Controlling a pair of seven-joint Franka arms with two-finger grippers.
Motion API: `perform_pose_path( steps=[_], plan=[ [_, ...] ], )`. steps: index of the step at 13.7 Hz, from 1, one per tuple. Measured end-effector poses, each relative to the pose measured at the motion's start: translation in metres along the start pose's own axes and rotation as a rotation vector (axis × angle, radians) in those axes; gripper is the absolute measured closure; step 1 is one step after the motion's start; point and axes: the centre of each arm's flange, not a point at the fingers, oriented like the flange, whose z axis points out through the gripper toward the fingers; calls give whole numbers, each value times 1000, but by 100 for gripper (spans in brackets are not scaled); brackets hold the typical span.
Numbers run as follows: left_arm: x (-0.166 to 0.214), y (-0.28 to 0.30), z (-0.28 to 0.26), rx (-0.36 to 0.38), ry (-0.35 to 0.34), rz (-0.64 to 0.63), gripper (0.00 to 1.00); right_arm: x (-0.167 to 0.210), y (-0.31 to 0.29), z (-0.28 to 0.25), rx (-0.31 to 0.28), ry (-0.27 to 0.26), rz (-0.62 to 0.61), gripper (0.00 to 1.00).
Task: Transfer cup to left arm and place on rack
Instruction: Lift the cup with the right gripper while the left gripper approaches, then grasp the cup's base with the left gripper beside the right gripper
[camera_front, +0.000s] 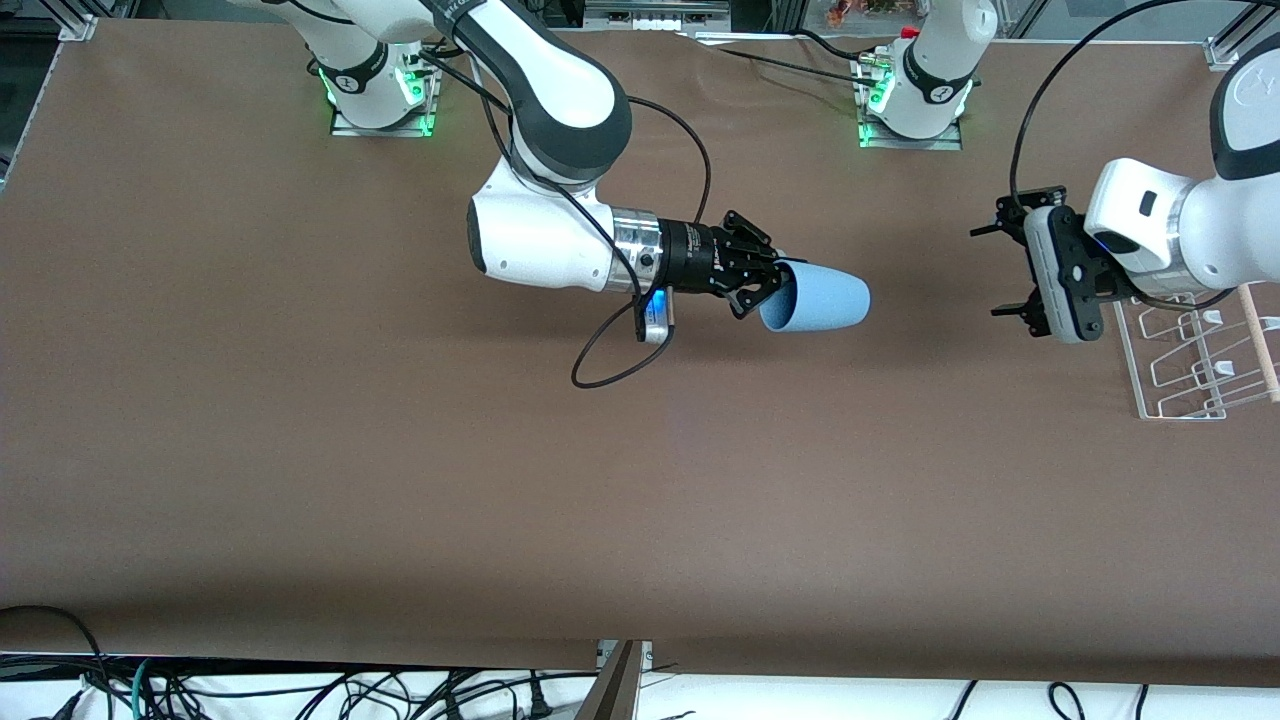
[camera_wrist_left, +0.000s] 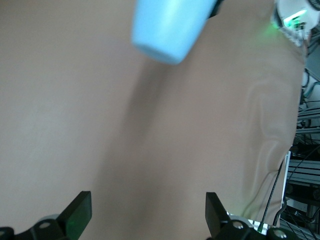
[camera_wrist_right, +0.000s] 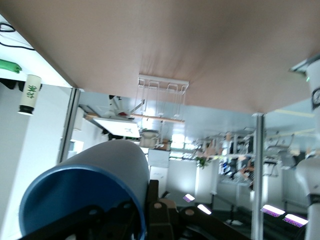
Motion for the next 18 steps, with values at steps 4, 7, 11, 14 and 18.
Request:
perform_pose_path(
  steps=[4,7,11,14,18],
  plan=[
    [46,18,13,33,17,125,0,1,-5,-4,13,-8,24,95],
    [81,22,21,130,37,189,0,0,-5,-4,17,-8,25,95],
    [111,13,47,170,70,228,0,0,-5,-4,17,-8,26,95],
    [121,17,53,184,62,250,0,0,-5,-4,18,-8,26,95],
    [129,20,62,175,56,253,0,1,-5,-4,17,-7,27,95]
  ],
)
